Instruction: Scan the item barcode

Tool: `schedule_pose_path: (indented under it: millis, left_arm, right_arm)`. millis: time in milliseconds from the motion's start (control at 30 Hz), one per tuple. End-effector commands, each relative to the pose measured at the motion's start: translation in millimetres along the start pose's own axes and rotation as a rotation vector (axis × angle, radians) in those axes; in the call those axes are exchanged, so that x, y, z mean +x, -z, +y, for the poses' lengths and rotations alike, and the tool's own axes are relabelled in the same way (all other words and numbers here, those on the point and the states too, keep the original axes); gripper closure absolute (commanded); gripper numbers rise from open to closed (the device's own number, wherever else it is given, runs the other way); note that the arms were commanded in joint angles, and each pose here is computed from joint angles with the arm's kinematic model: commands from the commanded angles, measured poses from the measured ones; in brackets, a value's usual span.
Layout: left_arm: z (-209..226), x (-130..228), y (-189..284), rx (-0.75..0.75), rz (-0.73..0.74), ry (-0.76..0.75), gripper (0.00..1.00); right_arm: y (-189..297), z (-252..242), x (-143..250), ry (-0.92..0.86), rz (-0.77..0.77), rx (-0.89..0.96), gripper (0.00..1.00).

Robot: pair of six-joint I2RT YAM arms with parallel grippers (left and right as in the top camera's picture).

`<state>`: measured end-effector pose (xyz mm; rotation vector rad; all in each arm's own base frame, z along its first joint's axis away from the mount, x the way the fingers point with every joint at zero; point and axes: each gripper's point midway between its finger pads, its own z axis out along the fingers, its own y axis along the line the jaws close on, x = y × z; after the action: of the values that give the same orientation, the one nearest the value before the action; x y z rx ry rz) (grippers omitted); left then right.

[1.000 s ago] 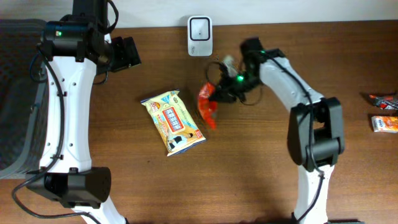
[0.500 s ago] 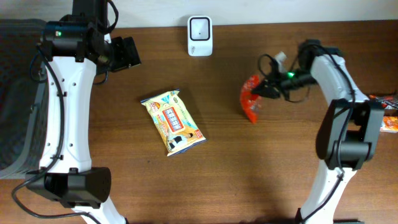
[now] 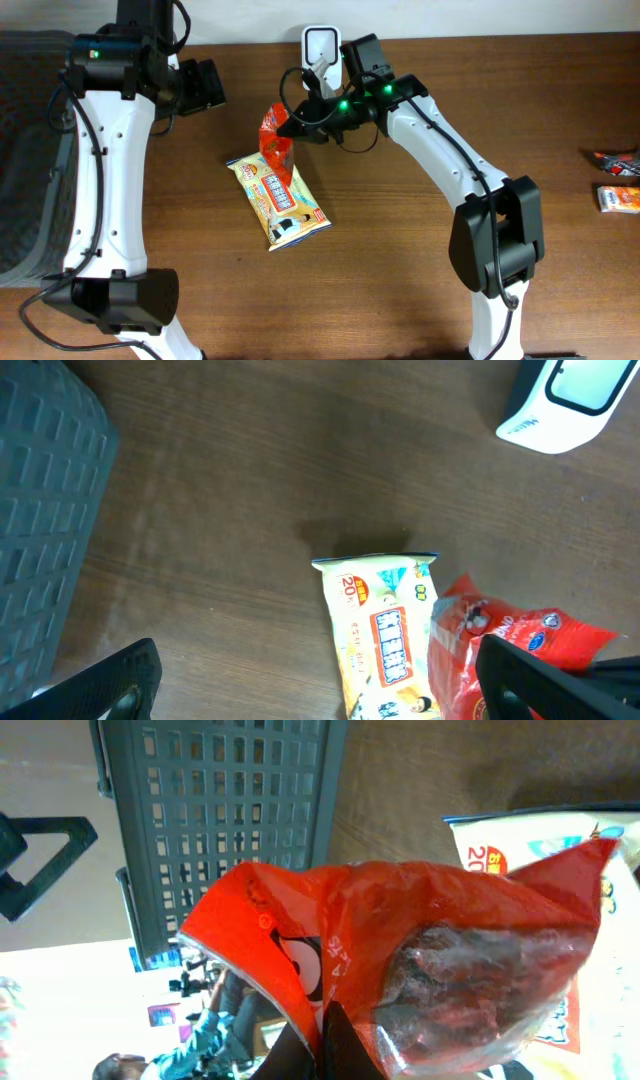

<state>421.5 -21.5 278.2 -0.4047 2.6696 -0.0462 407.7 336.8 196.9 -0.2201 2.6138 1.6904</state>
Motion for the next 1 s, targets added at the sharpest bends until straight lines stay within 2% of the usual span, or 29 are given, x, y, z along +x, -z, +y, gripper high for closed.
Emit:
schedule_pose_path:
  millis: [0,200,267,367,433,533,633,800,833,867,900,967]
  left_arm:
    - [1.5,-0.5,-1.1,-0.010,-0.002,0.009,0.01]
    - [1.7,-0.6,-1.1,-0.011,-0.002,0.010,0.01]
    - [1.7,-0.6,-1.1,-0.011,-0.002,0.010,0.01]
    - [1.5,-0.5,-1.1,-0.010,-0.002,0.009,0.01]
    - [1.7,-0.6,-1.0,-0.011,-0.002,0.010,0.01]
    - [1.7,-0.6,-1.0,-0.011,-0.002,0.010,0.01]
    - [1.7,-0.6,-1.1,-0.011,-0.002,0.010,0.01]
    - [1.7,-0.6,-1.1,-0.011,-0.002,0.010,0.01]
    - [1.7,-0.6,-1.0,-0.011,-0.002,0.010,0.01]
    - [1.7,-0.6,-1.1,-0.011,-0.002,0.010,0.01]
    - [1.7,-0.6,-1.0,-0.011,-0.002,0.010,0.01]
    - [1.7,-0.6,-1.1,-0.011,-0.002,0.010,0.01]
  right_arm:
    - [-21.3,0.0,14.2,-0.079,0.069,-0.025,0.96]
    - [-33.5,-23.5,18.6,-0.129,0.082,0.003,0.96]
    - [-37.5,-53.9,21.4,-0.174,0.059,0.083,0.96]
    - [-35.0,-83.5,22.7,-0.193,0.049,0.108,0.96]
    - [-24.4,-103.7,19.2,-0.132,0.023,0.179,0.96]
    - [12.2,-126.3,9.9,-0.129,-0.028,0.276,0.96]
    - [74.5,-153.5,0.6,-0.143,-0.088,0.487,0.96]
    - [150.4,-182.1,7.1,-0.182,-0.093,0.803,0.95]
    - [167.8,-186.0,11.0,-0.190,-0.087,0.883,0.75]
    - [180.7,-186.4,14.9,-0.179,-0.068,0.942,0.32]
    - [190.9,-188.0,19.1,-0.186,-0.057,1.002,0.00]
    - [204.4,-188.3,23.9,-0.195,-0.046,1.076,0.01]
